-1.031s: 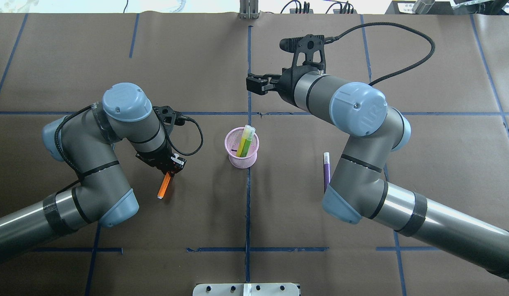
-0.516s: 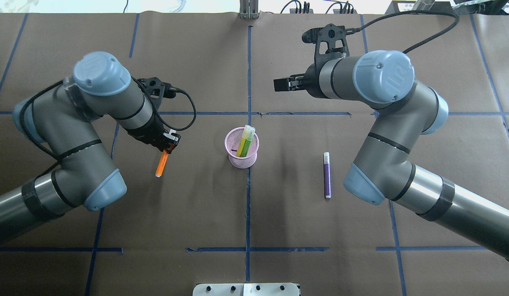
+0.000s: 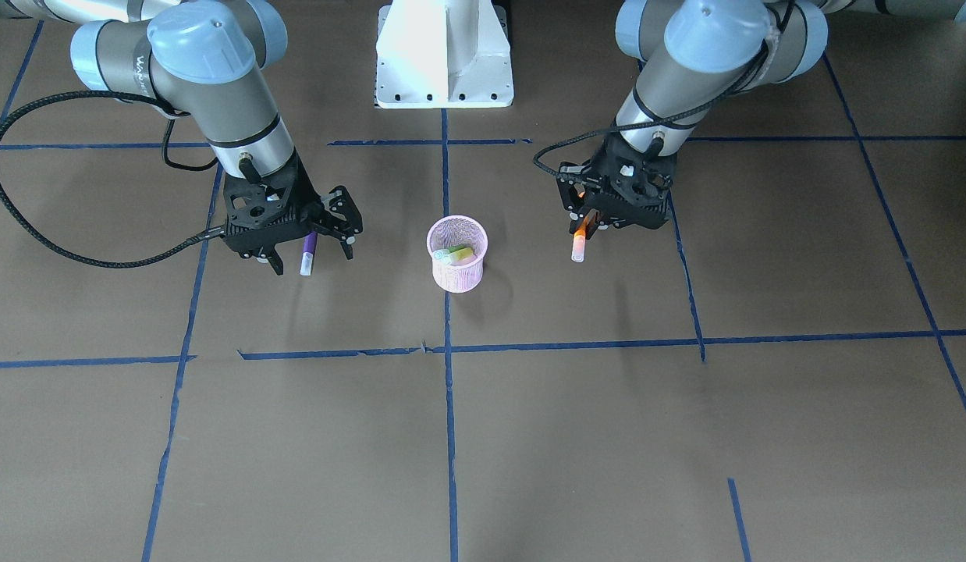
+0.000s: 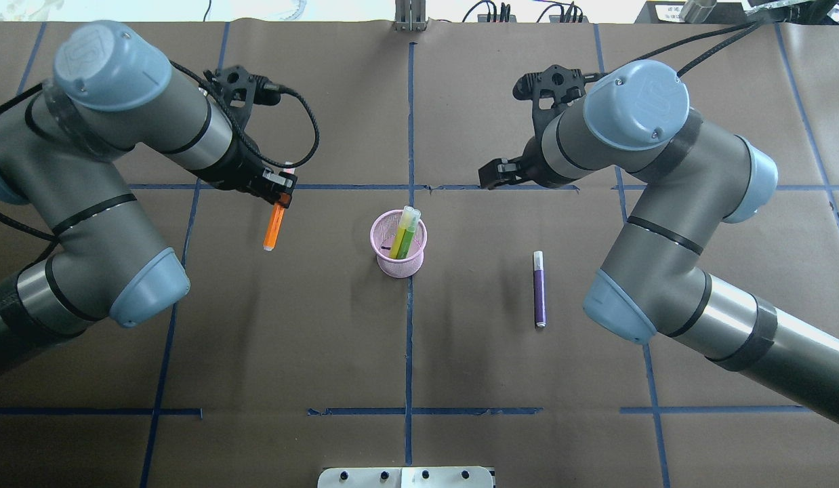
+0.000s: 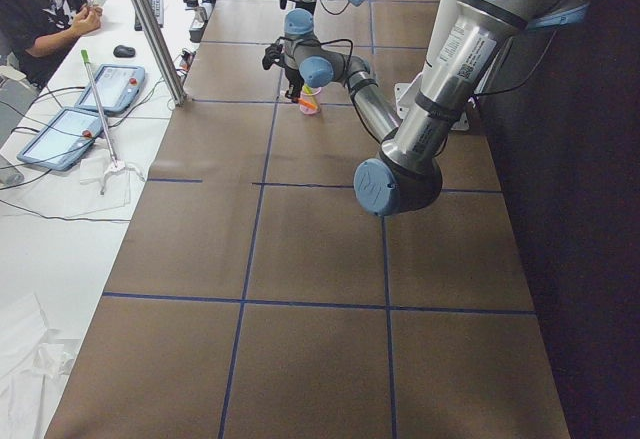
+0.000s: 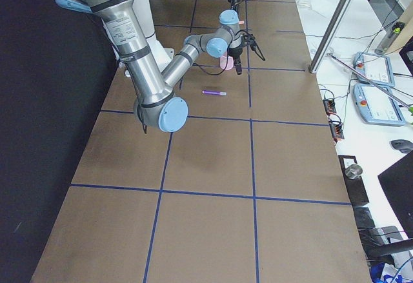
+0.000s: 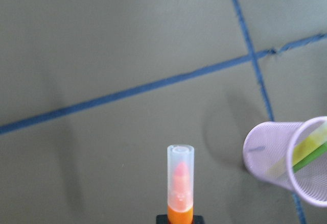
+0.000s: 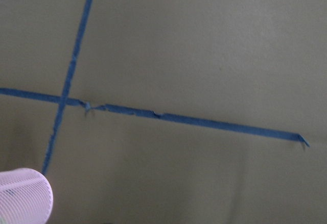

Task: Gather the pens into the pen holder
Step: 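Lift orange marker with left gripper while right gripper lowers to purple marker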

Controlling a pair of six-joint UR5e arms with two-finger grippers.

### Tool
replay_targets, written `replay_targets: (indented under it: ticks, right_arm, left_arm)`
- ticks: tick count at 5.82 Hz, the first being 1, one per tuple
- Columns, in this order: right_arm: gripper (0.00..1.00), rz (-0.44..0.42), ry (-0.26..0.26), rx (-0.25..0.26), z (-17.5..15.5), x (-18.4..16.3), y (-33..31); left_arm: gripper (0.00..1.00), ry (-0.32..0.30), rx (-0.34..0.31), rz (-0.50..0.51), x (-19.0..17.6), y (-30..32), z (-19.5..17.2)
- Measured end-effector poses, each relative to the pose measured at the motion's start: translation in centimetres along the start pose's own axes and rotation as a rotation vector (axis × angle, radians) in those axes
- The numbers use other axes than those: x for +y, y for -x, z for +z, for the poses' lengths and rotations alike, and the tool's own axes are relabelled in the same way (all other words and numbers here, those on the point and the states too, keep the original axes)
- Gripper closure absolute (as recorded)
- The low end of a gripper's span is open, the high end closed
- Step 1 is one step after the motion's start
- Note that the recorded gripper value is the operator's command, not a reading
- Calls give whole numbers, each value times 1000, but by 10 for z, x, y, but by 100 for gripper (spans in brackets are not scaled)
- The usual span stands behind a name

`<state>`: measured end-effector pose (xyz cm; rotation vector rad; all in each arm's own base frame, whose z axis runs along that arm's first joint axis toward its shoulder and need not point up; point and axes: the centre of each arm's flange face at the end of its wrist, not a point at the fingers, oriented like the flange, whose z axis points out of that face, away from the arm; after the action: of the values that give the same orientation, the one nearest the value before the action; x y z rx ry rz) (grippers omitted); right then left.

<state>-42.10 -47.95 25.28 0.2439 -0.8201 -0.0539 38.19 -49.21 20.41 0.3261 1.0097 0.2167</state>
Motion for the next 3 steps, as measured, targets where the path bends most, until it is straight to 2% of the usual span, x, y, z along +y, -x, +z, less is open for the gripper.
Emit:
replay_targets:
  ticks: [1, 3]
  right_arm:
    - [0, 12, 73, 56, 12, 14, 0]
    - [0, 6, 163, 119, 39, 40, 7]
  left_arm:
    - [100, -74, 36, -3, -6, -8, -9]
    - [100, -207, 143, -44, -9, -25, -19]
